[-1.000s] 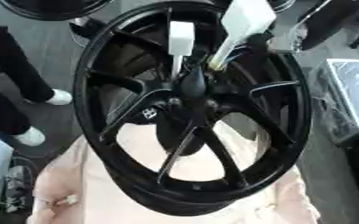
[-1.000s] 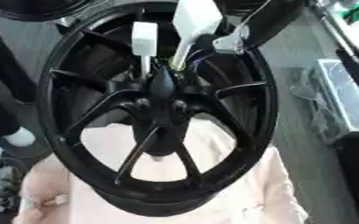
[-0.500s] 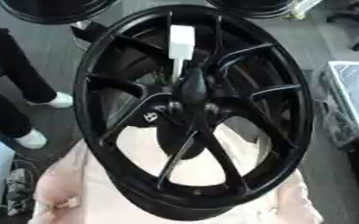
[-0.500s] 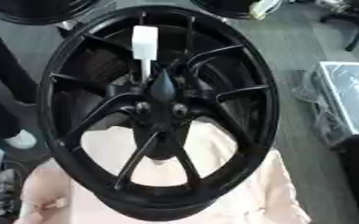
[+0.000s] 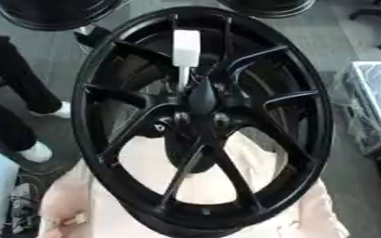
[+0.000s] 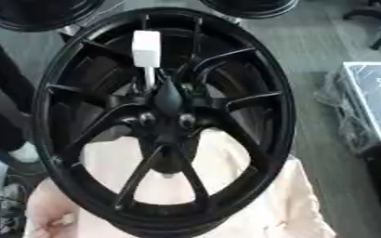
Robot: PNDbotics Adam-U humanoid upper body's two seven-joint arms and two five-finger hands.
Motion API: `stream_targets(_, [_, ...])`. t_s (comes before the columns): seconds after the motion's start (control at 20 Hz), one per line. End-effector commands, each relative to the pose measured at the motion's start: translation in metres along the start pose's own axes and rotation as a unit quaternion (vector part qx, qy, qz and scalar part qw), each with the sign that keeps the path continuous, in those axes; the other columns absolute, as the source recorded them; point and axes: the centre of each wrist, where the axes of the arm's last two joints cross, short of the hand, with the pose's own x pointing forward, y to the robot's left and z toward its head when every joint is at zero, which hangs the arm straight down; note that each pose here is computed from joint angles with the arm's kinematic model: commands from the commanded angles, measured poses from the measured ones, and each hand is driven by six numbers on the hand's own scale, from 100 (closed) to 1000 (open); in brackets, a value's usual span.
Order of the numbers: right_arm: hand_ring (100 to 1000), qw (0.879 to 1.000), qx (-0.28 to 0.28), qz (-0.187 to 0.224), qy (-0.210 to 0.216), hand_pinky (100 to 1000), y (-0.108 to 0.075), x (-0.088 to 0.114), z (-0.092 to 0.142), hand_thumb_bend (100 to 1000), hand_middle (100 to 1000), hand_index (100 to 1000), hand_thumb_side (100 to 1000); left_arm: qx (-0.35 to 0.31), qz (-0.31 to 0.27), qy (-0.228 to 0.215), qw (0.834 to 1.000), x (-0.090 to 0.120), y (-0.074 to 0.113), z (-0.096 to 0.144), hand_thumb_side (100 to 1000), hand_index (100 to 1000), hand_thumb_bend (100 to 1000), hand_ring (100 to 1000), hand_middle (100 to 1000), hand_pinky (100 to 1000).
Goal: Pull the pin out of the wheel hub.
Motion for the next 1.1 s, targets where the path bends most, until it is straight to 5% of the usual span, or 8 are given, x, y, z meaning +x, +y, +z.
stream_targets(0.05, [758,0.999,-0.026,0.042,0.004,938,-0.012,-0.010,0.005,382,775,942,100,0.002,-0.005,-0.016,1.000,0.010,0.004,-0.003,696,765,101,756,605,602])
stream_targets(0.3, [768,0.998,-0.042,0.041,0.038,948,-0.010,-0.023,0.010,397,790,947,101,0.003,-0.004,-0.015,1.000,0.010,0.003,-0.003,696,765,100,757,605,603])
stream_targets(0.55, [750,0.997,-0.056,0.026,0.040,943,-0.007,-0.016,0.005,367,775,944,100,0.001,-0.004,-0.014,1.000,0.010,0.003,-0.004,696,764,100,758,605,603])
stream_targets(0.6, [732,0.998,-0.058,0.012,0.031,937,-0.006,-0.012,0.003,395,757,931,151,0.001,-0.004,-0.014,1.000,0.010,0.003,-0.003,696,764,100,758,605,603])
stream_targets(0.7, [701,0.997,-0.071,-0.035,-0.001,928,-0.002,0.000,-0.003,133,726,895,398,0.000,-0.004,-0.013,1.000,0.009,0.003,-0.003,697,764,100,758,605,603])
stream_targets(0.85, [688,0.989,-0.084,-0.112,-0.047,930,0.008,0.020,-0.018,100,707,878,581,-0.003,-0.003,-0.011,1.000,0.008,0.002,-0.003,696,764,100,758,605,603])
stream_targets(0.95, [696,0.981,-0.070,-0.162,-0.078,938,0.018,0.034,-0.030,100,715,888,608,-0.006,0.000,-0.010,1.000,0.008,0.000,-0.003,695,764,100,758,605,603])
stream_targets(1.1, [711,0.964,-0.021,-0.232,-0.132,949,0.033,0.052,-0.047,100,736,908,494,-0.011,0.004,-0.009,1.000,0.007,-0.003,-0.003,695,764,100,759,605,603])
